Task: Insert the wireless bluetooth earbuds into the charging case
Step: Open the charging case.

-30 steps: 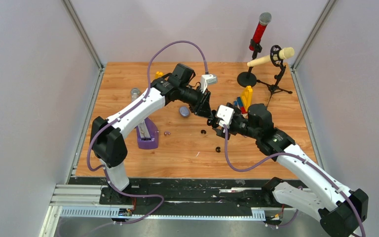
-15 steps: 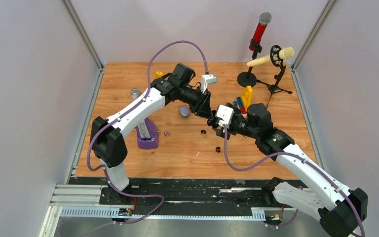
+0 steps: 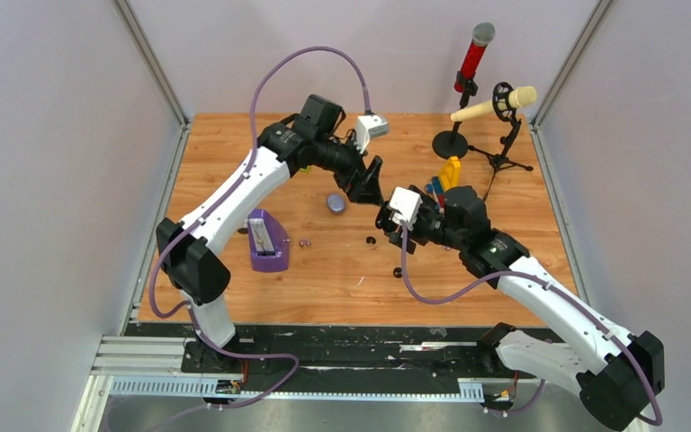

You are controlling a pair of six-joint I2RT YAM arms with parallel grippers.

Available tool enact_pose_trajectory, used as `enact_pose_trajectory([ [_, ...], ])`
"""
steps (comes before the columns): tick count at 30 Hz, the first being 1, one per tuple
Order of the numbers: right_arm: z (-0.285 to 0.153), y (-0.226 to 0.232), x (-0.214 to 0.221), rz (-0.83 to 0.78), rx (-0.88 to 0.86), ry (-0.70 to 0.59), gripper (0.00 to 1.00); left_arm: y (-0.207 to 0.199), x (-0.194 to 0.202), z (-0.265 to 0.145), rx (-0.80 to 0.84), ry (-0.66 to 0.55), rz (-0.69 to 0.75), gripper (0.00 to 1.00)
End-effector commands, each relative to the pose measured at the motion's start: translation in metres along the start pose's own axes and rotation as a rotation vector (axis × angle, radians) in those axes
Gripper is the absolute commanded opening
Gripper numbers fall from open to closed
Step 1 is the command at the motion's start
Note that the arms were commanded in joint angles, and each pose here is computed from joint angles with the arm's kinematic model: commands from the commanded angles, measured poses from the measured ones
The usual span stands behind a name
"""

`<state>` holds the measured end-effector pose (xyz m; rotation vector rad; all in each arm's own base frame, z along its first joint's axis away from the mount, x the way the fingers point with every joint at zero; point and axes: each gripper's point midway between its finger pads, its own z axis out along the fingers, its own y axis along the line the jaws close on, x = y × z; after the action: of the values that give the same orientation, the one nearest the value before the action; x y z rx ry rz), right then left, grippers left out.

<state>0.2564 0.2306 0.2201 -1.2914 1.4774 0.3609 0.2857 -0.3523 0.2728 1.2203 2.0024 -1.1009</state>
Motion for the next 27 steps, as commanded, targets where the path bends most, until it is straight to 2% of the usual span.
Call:
enact_pose_trajectory([
  [1, 0.001, -0.018, -0.024, 0.037, 0.043, -0.032, 0.58, 0.029, -0.004, -0.063, -0.180, -0.027, 0.078, 1.00],
  [5, 0.012, -0.016, -0.022, 0.078, -0.001, 0.005, 0.57, 0.037, 0.021, -0.105, -0.276, -0.011, 0.103, 1.00],
  [9, 0.017, -0.019, -0.024, 0.091, -0.015, 0.021, 0.57, 0.025, 0.046, -0.124, -0.317, 0.033, 0.117, 1.00],
  [16, 0.008, -0.019, -0.020, 0.067, 0.010, 0.025, 0.57, 0.016, 0.068, -0.130, -0.333, 0.050, 0.105, 1.00],
  [27, -0.004, -0.013, -0.031, 0.046, 0.002, -0.031, 0.58, 0.021, 0.069, -0.131, -0.346, 0.046, 0.072, 1.00],
])
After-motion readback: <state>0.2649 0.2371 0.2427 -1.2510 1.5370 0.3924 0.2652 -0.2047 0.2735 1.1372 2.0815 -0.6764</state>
